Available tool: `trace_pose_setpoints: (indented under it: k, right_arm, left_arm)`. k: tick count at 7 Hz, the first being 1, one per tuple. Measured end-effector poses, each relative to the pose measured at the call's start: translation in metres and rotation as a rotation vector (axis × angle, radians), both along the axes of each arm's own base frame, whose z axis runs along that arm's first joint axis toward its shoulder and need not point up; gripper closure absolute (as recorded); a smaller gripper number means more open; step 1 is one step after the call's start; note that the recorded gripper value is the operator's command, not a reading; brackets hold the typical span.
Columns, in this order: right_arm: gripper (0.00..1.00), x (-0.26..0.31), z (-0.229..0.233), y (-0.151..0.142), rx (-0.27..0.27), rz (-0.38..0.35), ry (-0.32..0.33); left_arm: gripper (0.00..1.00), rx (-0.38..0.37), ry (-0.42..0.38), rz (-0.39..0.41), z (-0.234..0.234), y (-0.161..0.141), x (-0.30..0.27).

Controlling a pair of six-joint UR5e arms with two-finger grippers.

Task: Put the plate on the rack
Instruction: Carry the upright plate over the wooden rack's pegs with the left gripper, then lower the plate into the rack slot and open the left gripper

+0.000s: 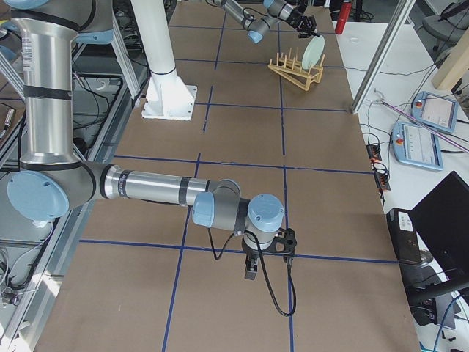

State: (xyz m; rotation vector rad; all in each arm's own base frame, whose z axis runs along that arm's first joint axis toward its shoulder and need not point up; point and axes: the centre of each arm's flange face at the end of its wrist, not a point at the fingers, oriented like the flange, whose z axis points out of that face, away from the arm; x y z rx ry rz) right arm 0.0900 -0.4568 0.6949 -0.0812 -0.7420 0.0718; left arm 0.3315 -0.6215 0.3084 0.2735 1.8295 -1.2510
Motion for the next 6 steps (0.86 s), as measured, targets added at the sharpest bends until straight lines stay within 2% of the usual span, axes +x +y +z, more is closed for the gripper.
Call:
trace_pose_setpoints:
  k: [1, 2, 6]
  right_arm:
    - [0.0, 0.0, -0.0001, 0.0, 0.0, 0.0, 0.0]
    - [0.0, 0.0, -0.0002, -0.0001, 0.0, 0.0, 0.0]
    - [0.0, 0.0, 0.0002, 0.0001, 0.0, 0.0, 0.0]
  left_arm:
    - [0.23, -0.005, -0.003, 0.002, 0.0027, -0.0003, 0.002]
    - [0.0, -0.006, -0.005, 0.004, 0.0037, 0.0001, 0.0037]
    - [0.0, 0.004, -0.017, 0.009, 0.0036, 0.0032, 0.0051]
